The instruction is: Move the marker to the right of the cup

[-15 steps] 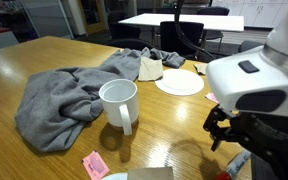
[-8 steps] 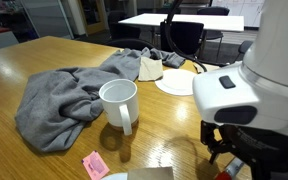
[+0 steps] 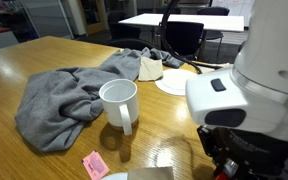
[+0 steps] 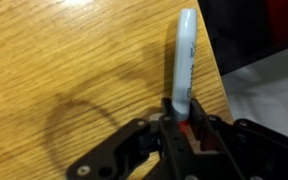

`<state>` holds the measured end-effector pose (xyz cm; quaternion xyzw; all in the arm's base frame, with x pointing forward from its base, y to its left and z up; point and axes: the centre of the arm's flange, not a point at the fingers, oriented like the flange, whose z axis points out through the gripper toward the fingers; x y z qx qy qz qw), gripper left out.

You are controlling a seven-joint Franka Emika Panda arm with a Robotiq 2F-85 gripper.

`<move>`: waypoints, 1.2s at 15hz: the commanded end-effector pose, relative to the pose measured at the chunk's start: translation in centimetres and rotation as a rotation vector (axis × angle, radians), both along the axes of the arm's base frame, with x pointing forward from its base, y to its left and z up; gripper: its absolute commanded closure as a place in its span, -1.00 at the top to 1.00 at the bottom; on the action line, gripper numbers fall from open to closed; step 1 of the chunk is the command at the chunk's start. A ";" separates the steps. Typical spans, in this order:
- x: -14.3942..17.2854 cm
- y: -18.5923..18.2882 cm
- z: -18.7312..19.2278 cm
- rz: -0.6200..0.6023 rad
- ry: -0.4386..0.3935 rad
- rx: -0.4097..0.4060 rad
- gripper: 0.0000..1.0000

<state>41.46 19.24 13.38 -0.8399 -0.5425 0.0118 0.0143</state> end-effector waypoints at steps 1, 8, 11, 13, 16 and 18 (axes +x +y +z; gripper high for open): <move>0.3 -0.2 1.2 -0.074 -0.017 0.004 -0.89; 2.4 -3.5 5.0 -0.290 -0.076 0.008 -0.89; 3.2 -5.4 7.0 -0.368 -0.105 0.010 -0.89; 3.6 -6.8 8.0 -0.433 -0.133 0.010 -0.89; 4.4 -8.9 9.3 -0.546 -0.171 0.024 -0.89; 5.2 -10.0 9.7 -0.611 -0.195 0.036 -0.89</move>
